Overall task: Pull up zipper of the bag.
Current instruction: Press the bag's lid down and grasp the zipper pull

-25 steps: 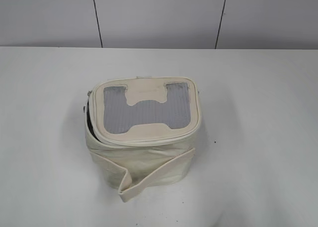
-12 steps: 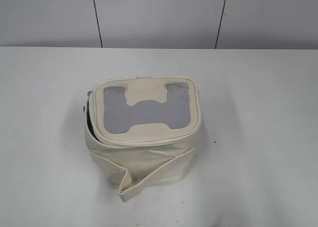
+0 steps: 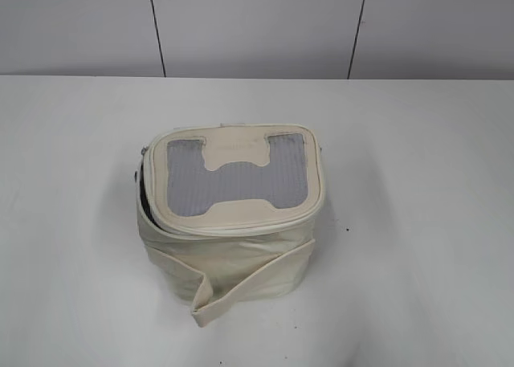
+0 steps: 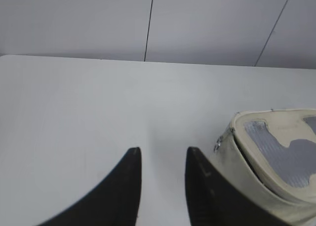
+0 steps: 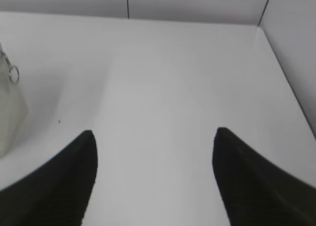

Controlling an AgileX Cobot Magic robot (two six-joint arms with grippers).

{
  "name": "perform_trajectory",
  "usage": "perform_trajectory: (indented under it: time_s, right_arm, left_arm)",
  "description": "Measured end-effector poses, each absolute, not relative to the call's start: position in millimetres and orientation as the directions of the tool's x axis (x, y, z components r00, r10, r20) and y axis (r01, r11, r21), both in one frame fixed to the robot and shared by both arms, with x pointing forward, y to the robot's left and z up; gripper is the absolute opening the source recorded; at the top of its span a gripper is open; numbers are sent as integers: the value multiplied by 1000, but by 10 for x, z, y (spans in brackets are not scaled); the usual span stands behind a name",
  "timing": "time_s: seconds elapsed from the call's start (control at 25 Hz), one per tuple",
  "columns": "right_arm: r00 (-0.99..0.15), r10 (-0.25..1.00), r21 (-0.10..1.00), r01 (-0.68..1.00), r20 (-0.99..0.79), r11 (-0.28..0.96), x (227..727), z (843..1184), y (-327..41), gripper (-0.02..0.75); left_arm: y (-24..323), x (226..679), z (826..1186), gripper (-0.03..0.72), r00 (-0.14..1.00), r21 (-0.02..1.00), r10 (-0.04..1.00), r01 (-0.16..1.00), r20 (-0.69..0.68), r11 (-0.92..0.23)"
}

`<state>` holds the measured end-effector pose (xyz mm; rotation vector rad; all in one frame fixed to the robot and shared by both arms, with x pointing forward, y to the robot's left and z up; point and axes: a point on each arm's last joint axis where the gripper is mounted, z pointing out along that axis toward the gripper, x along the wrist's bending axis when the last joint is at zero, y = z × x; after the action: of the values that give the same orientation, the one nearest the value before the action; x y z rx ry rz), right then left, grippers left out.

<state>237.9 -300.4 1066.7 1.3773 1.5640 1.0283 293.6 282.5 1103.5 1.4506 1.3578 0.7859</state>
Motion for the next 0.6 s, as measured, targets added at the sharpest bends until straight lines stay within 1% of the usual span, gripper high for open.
perform_trajectory:
  time_s: [0.08,0.24,0.36,0.52,0.6]
  right_arm:
    - [-97,994,949,307,-42,70,2473,10752,-2988,568]
    - [-105,994,939,338,-30,64,2751,10814,-2951,568]
    - [-123,992,933,355,-17,60,2963,10837,-2916,568]
    - [-168,986,930,361,-10,71,3213,10852,-2848,568]
    - [-188,982,923,377,-9,81,3351,10883,-2807,568]
  left_arm:
    - [2822,3113,11043,243,175,931,974,357,-142,72]
    - [2811,3430,11024,243,188,931,976,363,-112,37]
    - [2791,3664,10960,253,210,912,973,411,-98,3]
    - [2765,3918,10847,287,238,888,967,460,-91,-29]
    - [2756,4075,10728,307,247,858,965,512,-91,-50]
